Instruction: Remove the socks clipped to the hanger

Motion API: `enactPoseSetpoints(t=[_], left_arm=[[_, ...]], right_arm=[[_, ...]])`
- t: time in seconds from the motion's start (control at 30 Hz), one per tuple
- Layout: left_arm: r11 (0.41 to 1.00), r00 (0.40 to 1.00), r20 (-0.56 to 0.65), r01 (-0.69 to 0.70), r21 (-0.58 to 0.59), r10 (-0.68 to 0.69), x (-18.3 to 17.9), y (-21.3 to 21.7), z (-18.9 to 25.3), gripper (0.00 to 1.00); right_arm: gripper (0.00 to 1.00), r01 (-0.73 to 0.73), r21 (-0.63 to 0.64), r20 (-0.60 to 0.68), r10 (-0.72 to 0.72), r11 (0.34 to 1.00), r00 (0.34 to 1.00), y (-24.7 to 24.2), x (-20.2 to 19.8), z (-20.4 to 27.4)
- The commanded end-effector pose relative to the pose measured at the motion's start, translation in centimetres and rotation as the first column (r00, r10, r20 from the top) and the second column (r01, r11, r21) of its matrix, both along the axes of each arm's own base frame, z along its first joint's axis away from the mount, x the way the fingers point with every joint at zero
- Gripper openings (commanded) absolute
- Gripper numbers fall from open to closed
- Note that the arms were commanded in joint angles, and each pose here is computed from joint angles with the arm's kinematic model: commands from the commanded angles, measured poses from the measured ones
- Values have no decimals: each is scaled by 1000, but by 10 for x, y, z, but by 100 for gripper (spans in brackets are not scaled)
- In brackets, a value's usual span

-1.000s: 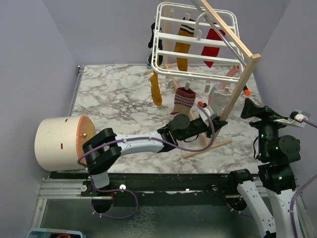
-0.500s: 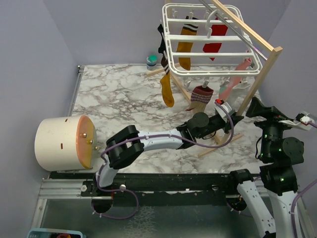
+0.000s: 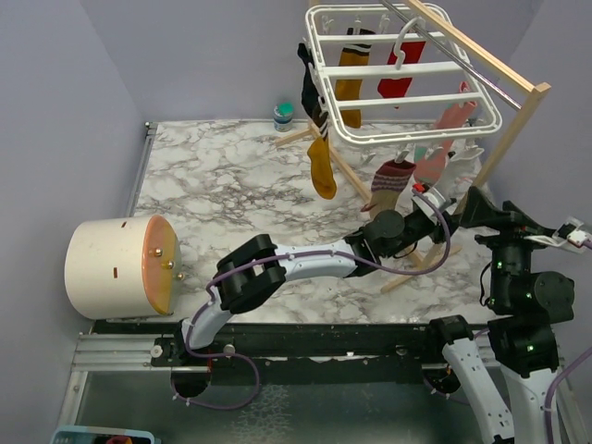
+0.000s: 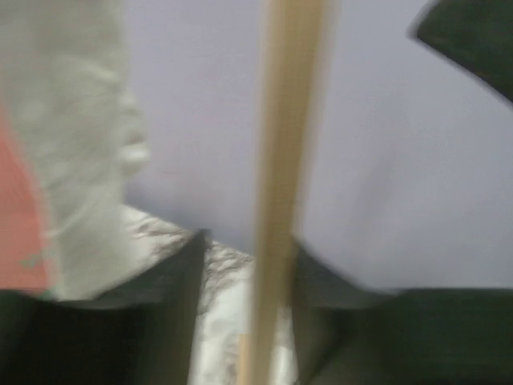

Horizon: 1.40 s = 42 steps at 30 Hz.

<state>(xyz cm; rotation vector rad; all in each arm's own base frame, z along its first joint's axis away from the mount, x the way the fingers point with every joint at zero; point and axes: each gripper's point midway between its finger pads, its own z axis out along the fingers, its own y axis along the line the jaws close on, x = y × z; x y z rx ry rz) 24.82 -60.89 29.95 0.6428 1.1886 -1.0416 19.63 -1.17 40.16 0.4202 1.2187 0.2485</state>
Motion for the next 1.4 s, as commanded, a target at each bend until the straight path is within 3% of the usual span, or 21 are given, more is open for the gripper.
enactPoseSetpoints(t=[0.0, 0.1, 0.13, 0.37, 0.83, 1.13, 1.37], left_arm=[[910, 912, -87, -384, 157, 400, 114, 58, -71, 65], [913, 915, -92, -377, 156, 393, 111, 62, -69, 97], [913, 915, -92, -377, 154, 393, 109, 64, -67, 99], [915, 921, -73, -367, 169, 383, 90, 97, -50, 99], [963, 984, -39, -160, 214, 172, 15, 158, -39, 99], [967, 994, -25, -97, 235, 105, -6, 173, -37, 99], [972, 999, -26, 47, 228, -43, -36, 174, -30, 99]], right_arm=[[97, -30, -11, -82, 29, 999, 996, 7, 9, -22], [97, -11, -6, -131, 10, 1000, 991, 5, 20, -32], [97, -6, -7, -155, 5, 1000, 988, 5, 25, -37], [95, 47, 1, -242, -45, 999, 969, 0, 48, -59], [90, 146, -54, -299, -156, 988, 942, -17, 54, -66], [95, 239, -107, -317, -261, 965, 912, -33, 59, -65], [99, 318, -132, -309, -344, 939, 886, -46, 65, -65]])
